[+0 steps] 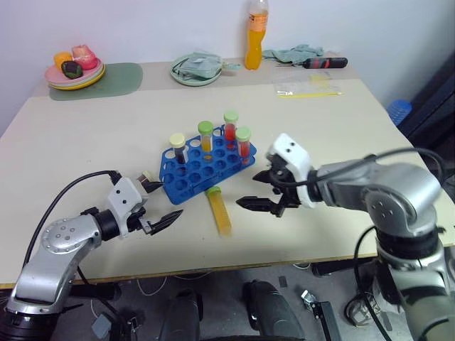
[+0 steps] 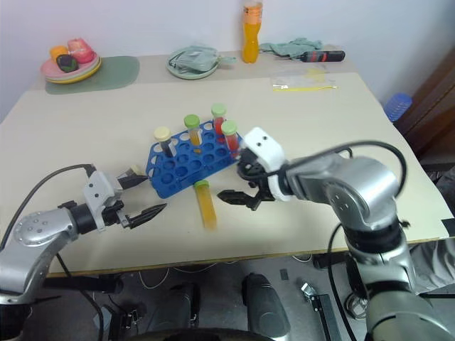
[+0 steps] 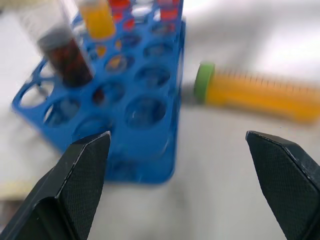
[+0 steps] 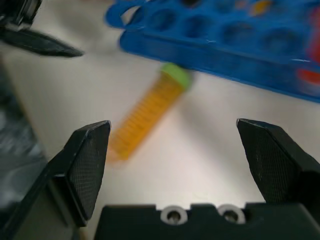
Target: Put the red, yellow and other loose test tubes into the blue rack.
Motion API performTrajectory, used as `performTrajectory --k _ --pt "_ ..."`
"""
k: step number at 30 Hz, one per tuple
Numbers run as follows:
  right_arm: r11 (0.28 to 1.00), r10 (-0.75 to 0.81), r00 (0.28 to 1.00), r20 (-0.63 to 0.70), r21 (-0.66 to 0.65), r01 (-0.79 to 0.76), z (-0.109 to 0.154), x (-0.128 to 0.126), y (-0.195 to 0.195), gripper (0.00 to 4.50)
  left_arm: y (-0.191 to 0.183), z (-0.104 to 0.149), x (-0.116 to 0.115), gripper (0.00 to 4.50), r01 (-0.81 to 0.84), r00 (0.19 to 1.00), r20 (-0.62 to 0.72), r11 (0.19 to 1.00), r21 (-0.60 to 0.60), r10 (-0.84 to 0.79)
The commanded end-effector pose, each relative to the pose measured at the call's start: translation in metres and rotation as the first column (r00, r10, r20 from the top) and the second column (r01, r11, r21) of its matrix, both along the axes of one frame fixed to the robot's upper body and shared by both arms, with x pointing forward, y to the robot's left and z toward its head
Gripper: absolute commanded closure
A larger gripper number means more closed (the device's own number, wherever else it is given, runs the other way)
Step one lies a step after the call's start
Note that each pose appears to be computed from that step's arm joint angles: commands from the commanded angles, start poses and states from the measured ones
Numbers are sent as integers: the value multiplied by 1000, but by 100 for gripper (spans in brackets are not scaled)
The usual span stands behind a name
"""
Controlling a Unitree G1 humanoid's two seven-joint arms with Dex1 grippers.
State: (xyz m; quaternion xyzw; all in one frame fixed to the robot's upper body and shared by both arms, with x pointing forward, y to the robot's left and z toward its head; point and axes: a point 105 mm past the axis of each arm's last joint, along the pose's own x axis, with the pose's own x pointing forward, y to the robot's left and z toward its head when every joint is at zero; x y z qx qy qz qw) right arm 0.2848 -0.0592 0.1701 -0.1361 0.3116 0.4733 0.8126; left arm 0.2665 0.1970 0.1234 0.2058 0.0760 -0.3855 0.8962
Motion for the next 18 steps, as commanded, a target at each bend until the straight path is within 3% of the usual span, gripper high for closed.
performTrajectory --k 1,6,12,18 --pt "997 -65 995 -78 -39 62 -6 12 10 4 9 10 0 0 -11 999 50 1000 19 10" --pt "979 -202 951 -236 -80 188 -14 26 33 4 12 12 -5 0 -29 998 60 999 13 28" --pt "957 -284 906 -315 -34 288 -18 10 59 4 5 10 -9 0 -40 997 60 999 -7 41" --pt "892 -445 830 -336 -82 444 -37 15 57 4 5 11 -10 0 -52 997 61 999 -13 53"
